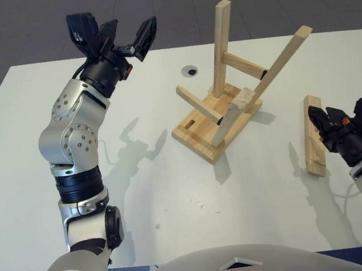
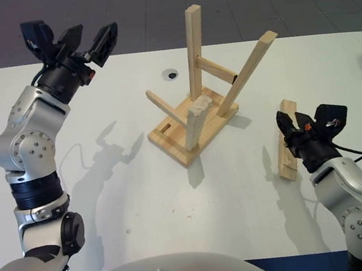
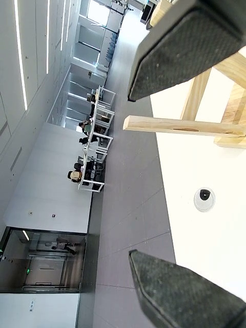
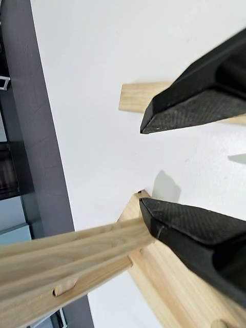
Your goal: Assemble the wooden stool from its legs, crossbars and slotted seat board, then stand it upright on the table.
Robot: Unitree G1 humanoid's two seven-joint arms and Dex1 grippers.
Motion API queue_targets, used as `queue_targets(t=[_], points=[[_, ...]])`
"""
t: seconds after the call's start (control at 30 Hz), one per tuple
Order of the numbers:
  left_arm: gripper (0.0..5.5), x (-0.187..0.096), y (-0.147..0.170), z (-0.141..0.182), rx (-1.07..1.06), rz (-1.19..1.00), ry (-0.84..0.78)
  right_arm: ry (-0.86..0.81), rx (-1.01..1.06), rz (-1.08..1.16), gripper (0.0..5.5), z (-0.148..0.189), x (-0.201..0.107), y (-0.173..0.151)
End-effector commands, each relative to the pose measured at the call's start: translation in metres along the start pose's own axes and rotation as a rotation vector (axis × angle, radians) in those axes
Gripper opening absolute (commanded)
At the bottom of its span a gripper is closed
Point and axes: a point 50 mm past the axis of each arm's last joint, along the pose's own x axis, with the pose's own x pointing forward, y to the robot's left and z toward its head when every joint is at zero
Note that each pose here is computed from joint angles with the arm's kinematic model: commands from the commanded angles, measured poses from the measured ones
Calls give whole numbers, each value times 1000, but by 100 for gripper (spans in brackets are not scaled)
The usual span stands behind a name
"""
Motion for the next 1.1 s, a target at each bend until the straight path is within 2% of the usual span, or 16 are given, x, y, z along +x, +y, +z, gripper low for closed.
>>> queue_targets(t=[0.03, 0.27, 0.4, 0.67, 0.97, 1.1], points=[[540, -1, -1, -1, 9, 4, 5, 86, -58, -65, 309, -13, 1, -12], [540, -2, -4, -4, 5, 5, 9, 246, -11, -113, 415, -37, 23, -23], [540, -1, -5, -3, 7, 0, 9, 326, -51, -153, 478, -40, 27, -30], [540, -1, -5, -4, 18, 12, 12, 341, -84, -162, 362, -37, 23, -21], [540, 1, -4, 3, 27, 17, -2, 435, -54, -222, 206, -53, 14, -32], [540, 0, -4, 0, 35, 26, 3, 434, -78, -198, 206, -53, 14, -29]])
